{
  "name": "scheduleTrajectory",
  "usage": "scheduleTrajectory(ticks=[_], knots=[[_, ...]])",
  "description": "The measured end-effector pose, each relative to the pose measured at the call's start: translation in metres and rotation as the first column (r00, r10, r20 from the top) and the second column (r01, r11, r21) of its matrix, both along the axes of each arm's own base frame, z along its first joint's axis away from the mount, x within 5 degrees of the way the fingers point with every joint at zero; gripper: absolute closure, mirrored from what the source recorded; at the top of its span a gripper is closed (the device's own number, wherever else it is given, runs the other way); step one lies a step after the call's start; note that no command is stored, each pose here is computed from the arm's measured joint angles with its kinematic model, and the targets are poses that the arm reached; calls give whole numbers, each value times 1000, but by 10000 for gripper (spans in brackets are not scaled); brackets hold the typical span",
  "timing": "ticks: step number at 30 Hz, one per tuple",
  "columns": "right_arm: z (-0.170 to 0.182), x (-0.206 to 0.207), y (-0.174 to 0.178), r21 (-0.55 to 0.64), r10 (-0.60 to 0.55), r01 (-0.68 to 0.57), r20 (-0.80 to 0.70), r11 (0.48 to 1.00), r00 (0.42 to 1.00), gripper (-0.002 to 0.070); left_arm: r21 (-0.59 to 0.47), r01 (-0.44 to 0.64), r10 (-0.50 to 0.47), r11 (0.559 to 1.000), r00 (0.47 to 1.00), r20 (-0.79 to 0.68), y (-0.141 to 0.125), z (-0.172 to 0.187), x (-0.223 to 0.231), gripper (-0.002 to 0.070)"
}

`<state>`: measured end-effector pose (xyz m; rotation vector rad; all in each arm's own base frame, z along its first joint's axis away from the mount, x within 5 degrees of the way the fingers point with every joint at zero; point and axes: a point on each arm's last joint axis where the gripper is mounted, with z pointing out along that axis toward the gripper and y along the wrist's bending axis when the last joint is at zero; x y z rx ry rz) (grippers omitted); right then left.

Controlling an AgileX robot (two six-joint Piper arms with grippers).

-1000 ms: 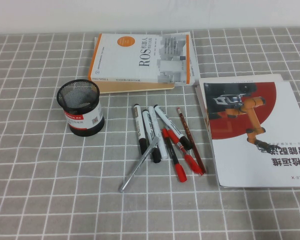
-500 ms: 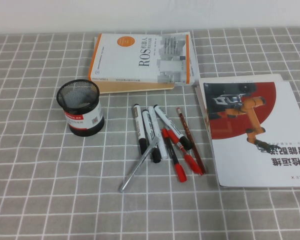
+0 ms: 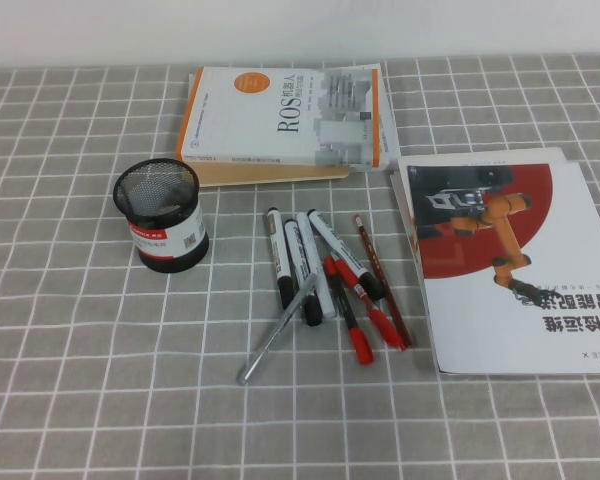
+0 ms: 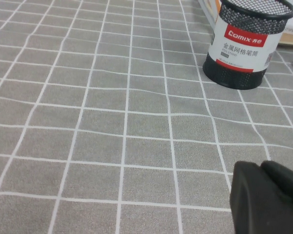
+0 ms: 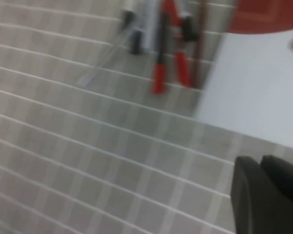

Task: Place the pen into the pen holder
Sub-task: Pick up the pen on the table

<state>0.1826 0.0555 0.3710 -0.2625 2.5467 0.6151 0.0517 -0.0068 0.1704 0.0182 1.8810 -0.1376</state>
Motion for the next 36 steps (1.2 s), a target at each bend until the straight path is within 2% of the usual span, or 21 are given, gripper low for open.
scheduleTrajectory(ticks=[7,12,16,21,25,31,34,36], knots=[[0,64,31,-272,33,-52,-72,961,997,689,-1,0,0,1000,1000,0,0,0,0,680],[-18,109,71,-384,87,-119,-98,915,991,689,-4,0,0,1000,1000,0,0,0,0,680],[-36,136,109,-462,153,-184,-105,868,983,689,-4,0,0,1000,1000,0,0,0,0,680],[-63,165,159,-574,241,-247,-87,781,967,689,-6,0,0,1000,1000,0,0,0,0,680],[-79,184,188,-598,274,-262,-72,758,959,689,-8,1,-1,1000,1000,-1,0,0,0,680],[-93,211,212,-585,282,-246,-30,773,959,676,-15,1,-1,1000,1000,-1,-1,0,0,680],[-100,218,218,-579,294,-257,-30,774,955,619,-32,2,-2,999,1000,-2,-1,0,0,680],[-106,220,221,-573,303,-269,-39,774,952,545,-36,3,-3,999,1000,-3,-1,0,0,680]])
